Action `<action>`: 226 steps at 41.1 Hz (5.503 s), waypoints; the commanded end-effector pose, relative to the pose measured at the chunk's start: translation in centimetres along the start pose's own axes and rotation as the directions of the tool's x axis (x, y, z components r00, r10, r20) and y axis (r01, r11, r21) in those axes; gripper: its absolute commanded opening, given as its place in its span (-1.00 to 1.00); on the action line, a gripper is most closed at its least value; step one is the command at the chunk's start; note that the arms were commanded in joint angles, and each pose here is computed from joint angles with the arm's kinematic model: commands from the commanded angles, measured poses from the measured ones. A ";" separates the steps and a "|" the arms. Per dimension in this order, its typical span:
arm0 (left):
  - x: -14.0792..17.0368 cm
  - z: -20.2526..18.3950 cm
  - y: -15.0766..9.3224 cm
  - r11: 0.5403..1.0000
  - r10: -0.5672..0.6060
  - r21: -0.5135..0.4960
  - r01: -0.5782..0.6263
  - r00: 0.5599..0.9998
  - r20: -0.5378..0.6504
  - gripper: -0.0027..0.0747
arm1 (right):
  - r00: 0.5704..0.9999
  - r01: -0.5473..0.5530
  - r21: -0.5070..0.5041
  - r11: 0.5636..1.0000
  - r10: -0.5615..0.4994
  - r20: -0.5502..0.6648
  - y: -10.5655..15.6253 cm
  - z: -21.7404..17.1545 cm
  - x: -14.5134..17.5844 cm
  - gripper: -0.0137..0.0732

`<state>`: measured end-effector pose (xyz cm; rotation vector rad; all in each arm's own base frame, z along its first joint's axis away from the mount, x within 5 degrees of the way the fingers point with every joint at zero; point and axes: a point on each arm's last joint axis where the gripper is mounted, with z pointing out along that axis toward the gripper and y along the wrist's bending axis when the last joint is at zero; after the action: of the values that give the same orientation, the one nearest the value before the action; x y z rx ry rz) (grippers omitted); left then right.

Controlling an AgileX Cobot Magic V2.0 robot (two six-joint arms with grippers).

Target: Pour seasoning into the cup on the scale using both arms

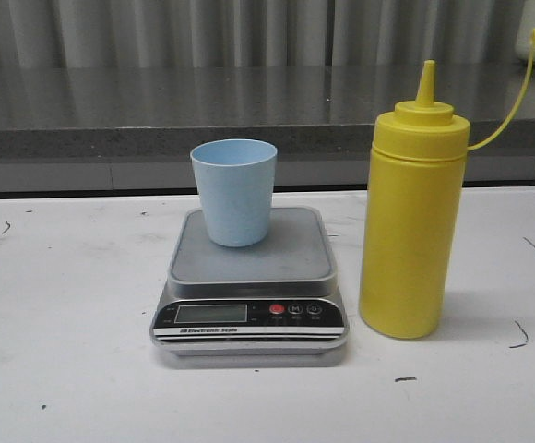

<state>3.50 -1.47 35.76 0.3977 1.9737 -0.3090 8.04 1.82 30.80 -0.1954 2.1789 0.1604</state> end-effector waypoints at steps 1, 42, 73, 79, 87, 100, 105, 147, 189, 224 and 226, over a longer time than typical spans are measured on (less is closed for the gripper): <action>-1.2 -0.3 -0.1 1.000 -0.010 0.012 0.009 0.996 0.087 0.13 | 0.998 0.048 -0.040 0.998 -0.047 0.033 0.4 0.4 -1.3 0.67; -1.2 -0.3 -0.1 1.000 -0.010 0.012 0.009 0.996 0.087 0.13 | 0.989 0.044 -0.200 0.979 -0.015 0.147 2.8 8.4 2.6 0.73; -1.2 -0.3 -0.1 1.000 -0.010 0.012 0.009 0.996 0.087 0.13 | 0.909 0.127 -0.145 0.981 -0.057 0.413 4.8 15.8 3.6 0.73; -1.2 -0.3 -0.1 1.000 -0.010 0.012 0.009 0.996 0.087 0.13 | 0.884 0.136 -0.198 0.971 -0.029 0.466 5.6 16.9 3.8 0.73; -1.2 -0.3 -0.1 1.000 -0.010 0.012 0.009 0.996 0.087 0.13 | 0.857 0.136 -0.175 0.975 -0.027 0.515 5.7 18.6 4.4 0.73; -1.2 -0.3 -0.1 1.000 -0.010 0.012 0.009 0.996 0.087 0.13 | 0.865 0.121 -0.142 0.982 -0.034 0.501 6.2 22.1 4.6 0.73; -1.2 -0.3 -0.1 1.000 -0.010 0.012 0.009 0.996 0.087 0.13 | 0.857 0.119 -0.144 0.982 -0.028 0.514 6.6 22.9 4.0 0.73; -1.2 -0.3 -0.1 1.000 -0.010 0.012 0.009 0.996 0.087 0.13 | 0.885 0.048 -0.152 0.987 0.028 0.466 5.5 18.9 -1.3 0.00; -1.2 -0.3 -0.1 1.000 -0.010 0.012 0.009 0.996 0.087 0.13 | 0.718 0.691 -0.005 0.723 -0.687 -0.116 5.4 12.7 -18.0 0.00; -1.2 -0.3 -0.1 1.000 -0.010 0.012 0.009 0.996 0.087 0.13 | 0.063 0.992 -0.080 0.102 -0.918 -0.392 10.9 22.5 -15.1 0.00; -1.2 -0.3 -0.1 1.000 -0.010 0.012 0.009 0.996 0.087 0.13 | 0.066 0.991 -0.080 0.107 -0.912 -0.405 11.0 22.7 -15.3 0.00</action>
<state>3.50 -1.46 35.76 0.3971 1.9737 -0.3078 32.28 18.36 27.33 -1.7192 1.9675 -0.8924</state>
